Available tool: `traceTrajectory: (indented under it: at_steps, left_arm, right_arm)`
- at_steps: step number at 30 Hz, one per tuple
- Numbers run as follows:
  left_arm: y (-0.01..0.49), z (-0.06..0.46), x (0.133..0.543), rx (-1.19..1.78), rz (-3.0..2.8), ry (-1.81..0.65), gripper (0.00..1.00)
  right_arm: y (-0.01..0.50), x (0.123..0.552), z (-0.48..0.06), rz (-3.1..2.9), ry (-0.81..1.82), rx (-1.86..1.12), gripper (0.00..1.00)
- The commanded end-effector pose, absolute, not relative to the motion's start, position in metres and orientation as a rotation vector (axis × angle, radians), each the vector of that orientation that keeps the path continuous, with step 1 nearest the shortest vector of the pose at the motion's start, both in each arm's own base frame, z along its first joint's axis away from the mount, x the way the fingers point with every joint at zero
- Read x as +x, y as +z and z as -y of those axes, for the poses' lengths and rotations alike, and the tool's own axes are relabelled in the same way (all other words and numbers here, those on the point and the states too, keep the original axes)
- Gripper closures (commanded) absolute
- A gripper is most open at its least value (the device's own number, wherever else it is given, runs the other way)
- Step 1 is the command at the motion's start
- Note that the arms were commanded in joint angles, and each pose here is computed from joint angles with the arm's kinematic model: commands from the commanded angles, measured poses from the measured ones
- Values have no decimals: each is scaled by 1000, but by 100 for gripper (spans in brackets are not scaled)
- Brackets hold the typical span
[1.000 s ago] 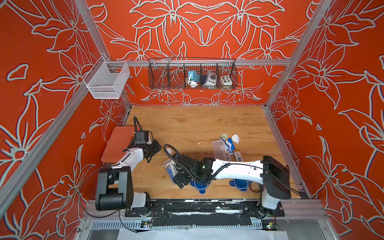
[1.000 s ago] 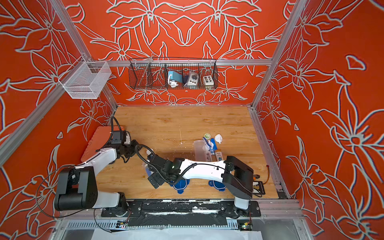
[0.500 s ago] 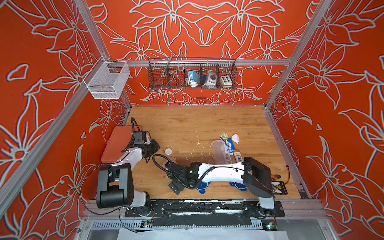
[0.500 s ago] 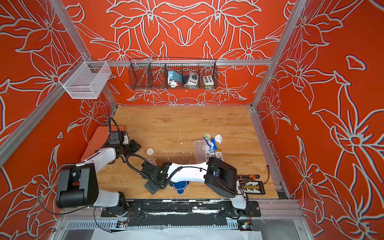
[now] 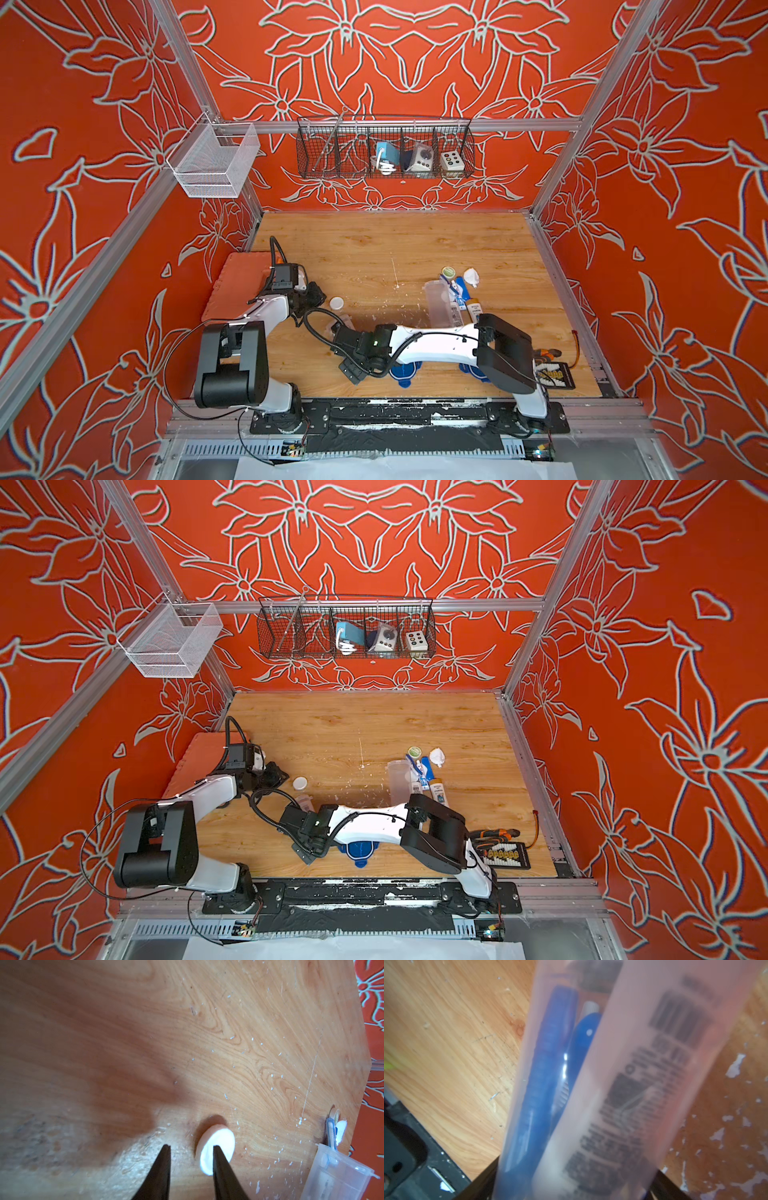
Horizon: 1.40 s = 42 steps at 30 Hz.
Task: Take out toiletry kits
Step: Pick up the container from the center of the board.
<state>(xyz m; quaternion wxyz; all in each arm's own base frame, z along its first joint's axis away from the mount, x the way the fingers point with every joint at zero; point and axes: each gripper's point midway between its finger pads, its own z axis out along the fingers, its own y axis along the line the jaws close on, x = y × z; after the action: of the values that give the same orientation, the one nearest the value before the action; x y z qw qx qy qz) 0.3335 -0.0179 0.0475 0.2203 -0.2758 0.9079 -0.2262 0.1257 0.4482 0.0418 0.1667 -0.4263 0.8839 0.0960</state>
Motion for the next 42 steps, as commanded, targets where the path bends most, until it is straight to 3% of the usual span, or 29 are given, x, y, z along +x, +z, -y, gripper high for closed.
traceTrajectory:
  at_steps: [1,10,17,42]
  left_arm:
    - [44,23,331,-755,-2530,-640,69]
    - [43,39,325,-661,-2593,-563,69]
    - [54,30,316,-651,-2564,-475,65]
    - [47,40,313,-714,-2579,-619,66]
  right_arm:
    - [41,129,-439,-2527,211,-1187,19]
    - [57,129,-436,-2508,227,-1192,39]
    - [84,118,-443,-2504,360,-1245,46]
    - [88,109,-431,-2742,295,-1303,52]
